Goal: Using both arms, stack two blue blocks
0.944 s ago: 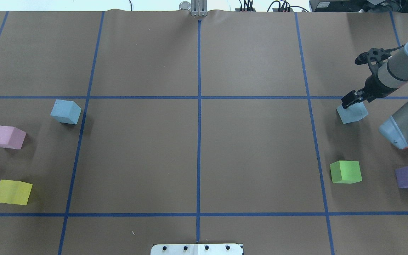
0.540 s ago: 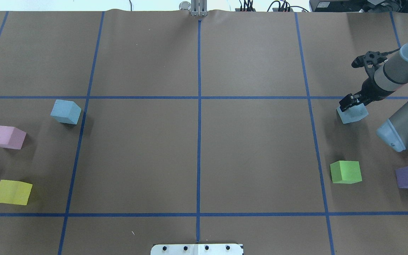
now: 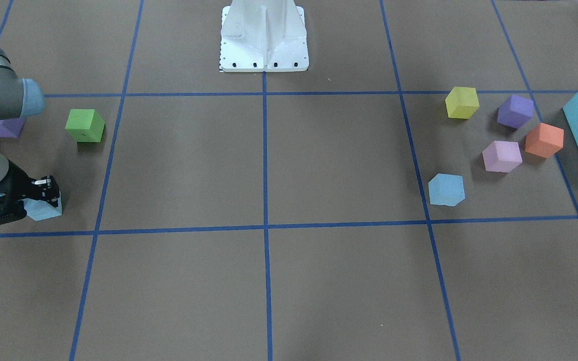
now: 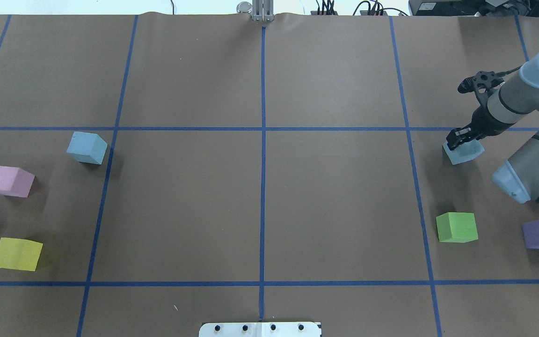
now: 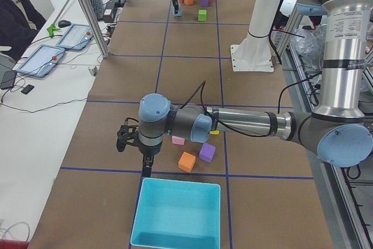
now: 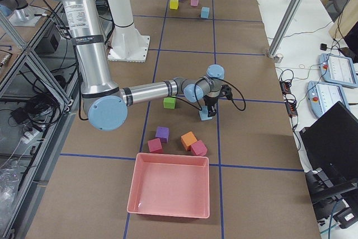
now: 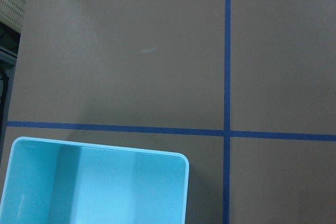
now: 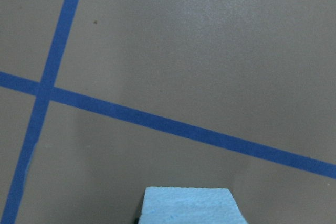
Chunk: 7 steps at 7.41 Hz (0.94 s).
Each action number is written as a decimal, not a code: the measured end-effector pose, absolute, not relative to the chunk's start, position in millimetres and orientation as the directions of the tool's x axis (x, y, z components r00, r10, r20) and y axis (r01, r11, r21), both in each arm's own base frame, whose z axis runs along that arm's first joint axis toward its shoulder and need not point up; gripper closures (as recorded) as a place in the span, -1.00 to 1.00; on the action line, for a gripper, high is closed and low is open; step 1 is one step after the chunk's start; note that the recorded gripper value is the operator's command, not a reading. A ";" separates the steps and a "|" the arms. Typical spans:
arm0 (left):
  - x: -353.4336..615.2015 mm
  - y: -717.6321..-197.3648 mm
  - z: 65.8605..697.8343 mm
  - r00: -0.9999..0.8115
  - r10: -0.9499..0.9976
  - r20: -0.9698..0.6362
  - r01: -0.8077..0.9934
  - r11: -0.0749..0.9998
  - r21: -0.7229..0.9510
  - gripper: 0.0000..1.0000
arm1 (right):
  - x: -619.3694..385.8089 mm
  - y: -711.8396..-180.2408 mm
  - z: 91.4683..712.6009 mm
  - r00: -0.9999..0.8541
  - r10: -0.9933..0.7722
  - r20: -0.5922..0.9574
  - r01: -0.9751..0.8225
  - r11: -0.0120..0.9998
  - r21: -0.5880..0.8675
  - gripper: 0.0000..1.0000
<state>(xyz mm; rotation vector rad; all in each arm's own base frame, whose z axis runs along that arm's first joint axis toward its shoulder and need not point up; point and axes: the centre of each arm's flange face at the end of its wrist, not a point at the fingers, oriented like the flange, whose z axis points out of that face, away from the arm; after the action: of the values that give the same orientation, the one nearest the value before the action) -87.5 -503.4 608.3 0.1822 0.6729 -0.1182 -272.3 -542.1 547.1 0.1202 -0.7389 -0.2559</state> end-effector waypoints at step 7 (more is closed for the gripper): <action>66.7 -610.0 505.3 0.717 -0.144 -0.682 0.226 0.973 0.033 -0.97 | -334.7 -573.9 369.1 0.659 -0.144 0.738 0.094 0.990 0.110 -0.06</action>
<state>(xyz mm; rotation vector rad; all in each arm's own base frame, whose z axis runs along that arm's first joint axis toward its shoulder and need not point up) 66.7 -610.0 505.3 0.1168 0.7438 -0.2055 -334.7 -573.9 369.1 0.0642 -0.8405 -0.1347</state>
